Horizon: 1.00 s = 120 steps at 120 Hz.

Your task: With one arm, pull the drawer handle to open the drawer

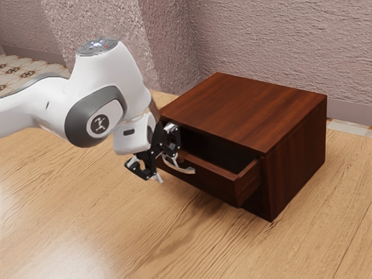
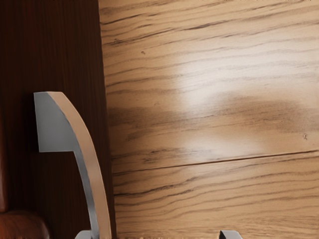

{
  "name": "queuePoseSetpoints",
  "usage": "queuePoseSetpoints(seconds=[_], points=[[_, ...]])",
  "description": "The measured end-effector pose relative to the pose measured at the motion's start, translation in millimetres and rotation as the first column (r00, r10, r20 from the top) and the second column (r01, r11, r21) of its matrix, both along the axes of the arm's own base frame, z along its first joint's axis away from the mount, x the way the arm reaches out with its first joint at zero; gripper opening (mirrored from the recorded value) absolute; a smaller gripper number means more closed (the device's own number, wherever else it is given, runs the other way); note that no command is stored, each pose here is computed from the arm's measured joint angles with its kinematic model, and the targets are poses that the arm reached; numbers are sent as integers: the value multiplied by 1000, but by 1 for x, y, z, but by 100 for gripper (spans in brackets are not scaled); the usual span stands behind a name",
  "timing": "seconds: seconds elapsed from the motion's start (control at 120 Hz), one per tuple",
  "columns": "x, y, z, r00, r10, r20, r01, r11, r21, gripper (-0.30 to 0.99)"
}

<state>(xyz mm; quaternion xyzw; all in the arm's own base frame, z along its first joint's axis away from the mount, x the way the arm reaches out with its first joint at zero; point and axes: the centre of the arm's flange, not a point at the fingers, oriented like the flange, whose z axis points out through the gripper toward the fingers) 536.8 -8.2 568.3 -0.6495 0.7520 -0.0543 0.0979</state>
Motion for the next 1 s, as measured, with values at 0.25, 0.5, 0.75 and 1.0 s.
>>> queuePoseSetpoints(seconds=[0.25,0.5,0.75,1.0], points=[[-28,7,2,1000,27,7,-27,1000,-3,21],[-57,9,5,998,51,25,-50,999,-17,23],[-105,-5,42,992,39,118,-37,999,-19,33],[-134,-30,179,935,52,350,-43,999,-33,59]])
